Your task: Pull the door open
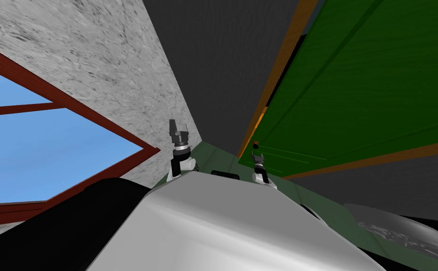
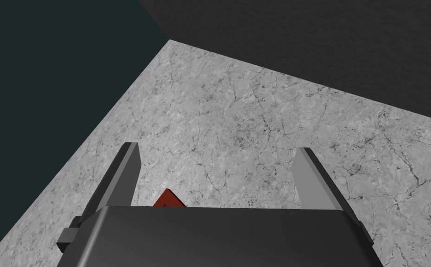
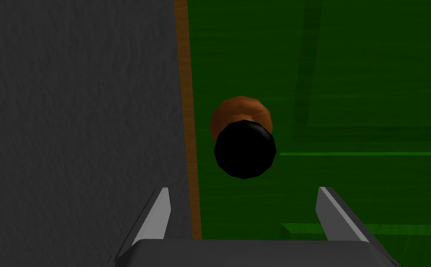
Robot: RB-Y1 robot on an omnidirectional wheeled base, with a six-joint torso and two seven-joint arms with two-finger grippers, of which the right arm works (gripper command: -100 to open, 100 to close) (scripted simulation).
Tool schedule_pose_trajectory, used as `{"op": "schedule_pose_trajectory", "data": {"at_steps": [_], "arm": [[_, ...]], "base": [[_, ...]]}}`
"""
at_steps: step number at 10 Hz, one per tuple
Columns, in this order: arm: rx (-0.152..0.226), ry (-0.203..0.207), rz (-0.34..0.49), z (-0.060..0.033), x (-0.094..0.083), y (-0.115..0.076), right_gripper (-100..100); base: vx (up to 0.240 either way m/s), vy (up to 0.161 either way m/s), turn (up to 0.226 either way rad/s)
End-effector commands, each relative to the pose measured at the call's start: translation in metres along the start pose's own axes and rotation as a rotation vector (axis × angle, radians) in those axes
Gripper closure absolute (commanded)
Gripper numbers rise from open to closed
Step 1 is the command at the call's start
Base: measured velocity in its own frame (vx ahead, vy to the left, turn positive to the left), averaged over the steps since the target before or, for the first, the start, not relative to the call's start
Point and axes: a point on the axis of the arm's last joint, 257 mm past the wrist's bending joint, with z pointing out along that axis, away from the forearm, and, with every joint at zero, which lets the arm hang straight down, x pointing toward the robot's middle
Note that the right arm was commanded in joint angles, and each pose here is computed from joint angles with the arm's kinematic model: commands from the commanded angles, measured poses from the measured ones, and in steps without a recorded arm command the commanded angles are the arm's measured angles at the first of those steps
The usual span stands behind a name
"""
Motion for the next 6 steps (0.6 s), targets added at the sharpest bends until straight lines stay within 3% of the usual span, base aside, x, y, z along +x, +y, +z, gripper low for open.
{"op": "schedule_pose_trajectory", "data": {"at_steps": [1,4,6], "arm": [[-0.020,0.000,0.002,-0.0031,0.000,0.019,-100],[-0.055,0.002,0.001,-0.0108,0.000,0.052,-100],[-0.055,0.001,0.001,-0.0106,0.001,0.053,-100]], "base": [[0.212,0.013,0.130],[0.217,0.003,0.115],[0.110,-0.009,0.034]]}}
